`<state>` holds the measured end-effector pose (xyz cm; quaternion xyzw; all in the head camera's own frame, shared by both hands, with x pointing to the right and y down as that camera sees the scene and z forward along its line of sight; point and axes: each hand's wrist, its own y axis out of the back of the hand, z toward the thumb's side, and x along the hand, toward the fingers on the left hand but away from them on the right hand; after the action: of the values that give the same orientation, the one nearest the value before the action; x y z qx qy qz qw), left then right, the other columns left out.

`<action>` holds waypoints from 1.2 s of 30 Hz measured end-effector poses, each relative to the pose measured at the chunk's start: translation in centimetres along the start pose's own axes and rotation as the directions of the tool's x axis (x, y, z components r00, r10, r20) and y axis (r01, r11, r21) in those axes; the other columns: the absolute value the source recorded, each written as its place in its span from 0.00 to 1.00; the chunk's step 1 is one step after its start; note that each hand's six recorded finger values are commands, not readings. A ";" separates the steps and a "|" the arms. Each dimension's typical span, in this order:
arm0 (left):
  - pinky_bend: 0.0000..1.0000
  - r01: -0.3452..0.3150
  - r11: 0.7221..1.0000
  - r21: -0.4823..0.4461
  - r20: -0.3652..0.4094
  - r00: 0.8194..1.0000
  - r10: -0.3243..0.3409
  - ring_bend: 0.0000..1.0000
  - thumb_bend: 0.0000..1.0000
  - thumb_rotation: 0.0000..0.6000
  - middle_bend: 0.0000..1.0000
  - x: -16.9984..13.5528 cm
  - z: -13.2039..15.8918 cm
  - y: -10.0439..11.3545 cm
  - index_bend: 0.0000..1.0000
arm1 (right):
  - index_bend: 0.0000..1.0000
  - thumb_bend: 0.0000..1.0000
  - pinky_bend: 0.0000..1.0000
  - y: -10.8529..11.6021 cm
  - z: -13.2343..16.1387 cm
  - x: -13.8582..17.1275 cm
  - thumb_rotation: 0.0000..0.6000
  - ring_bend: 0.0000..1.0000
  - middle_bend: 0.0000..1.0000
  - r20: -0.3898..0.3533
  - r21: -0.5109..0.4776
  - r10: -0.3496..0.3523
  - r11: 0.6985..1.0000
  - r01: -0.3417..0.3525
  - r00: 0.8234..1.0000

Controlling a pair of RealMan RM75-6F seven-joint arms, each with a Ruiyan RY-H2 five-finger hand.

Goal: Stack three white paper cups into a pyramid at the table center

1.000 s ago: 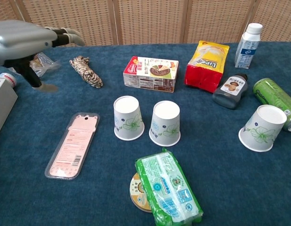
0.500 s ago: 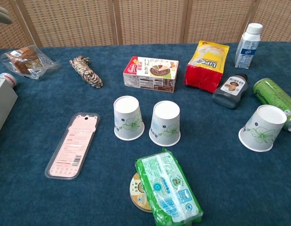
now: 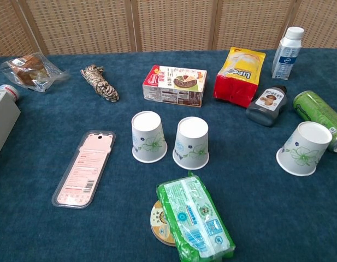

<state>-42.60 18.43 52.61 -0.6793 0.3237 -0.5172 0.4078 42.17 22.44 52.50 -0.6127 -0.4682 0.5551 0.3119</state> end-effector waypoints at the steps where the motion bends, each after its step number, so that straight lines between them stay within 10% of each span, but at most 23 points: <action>1: 0.00 -0.008 1.000 -0.004 -0.005 1.000 0.008 0.00 0.28 1.00 0.00 -0.5 -0.2 0.1 0.10 | 0.00 0.08 0.00 -0.1 0.0 0.0 1.00 0.00 0.00 -0.001 0.002 0.002 1.000 -0.002 1.000; 12: 0.00 0.031 0.999 -0.029 -0.151 0.988 -0.035 0.00 0.28 1.00 0.00 -5.1 -2.4 0.9 0.09 | 0.00 0.08 0.00 -0.7 0.4 0.3 1.00 0.00 0.00 -0.007 0.032 0.018 0.999 -0.018 1.000; 36: 0.00 -0.074 0.986 -0.151 -0.123 0.991 0.056 0.00 0.28 1.00 0.00 -6.7 -1.7 4.8 0.00 | 0.00 0.07 0.00 -2.9 4.9 -0.7 1.00 0.00 0.00 -0.112 0.144 0.160 0.979 -0.143 0.981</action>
<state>-46.01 21.61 45.60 -0.6660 0.4086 -0.5164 0.3505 36.82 22.21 54.44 -0.6570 -0.3613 0.5689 0.3379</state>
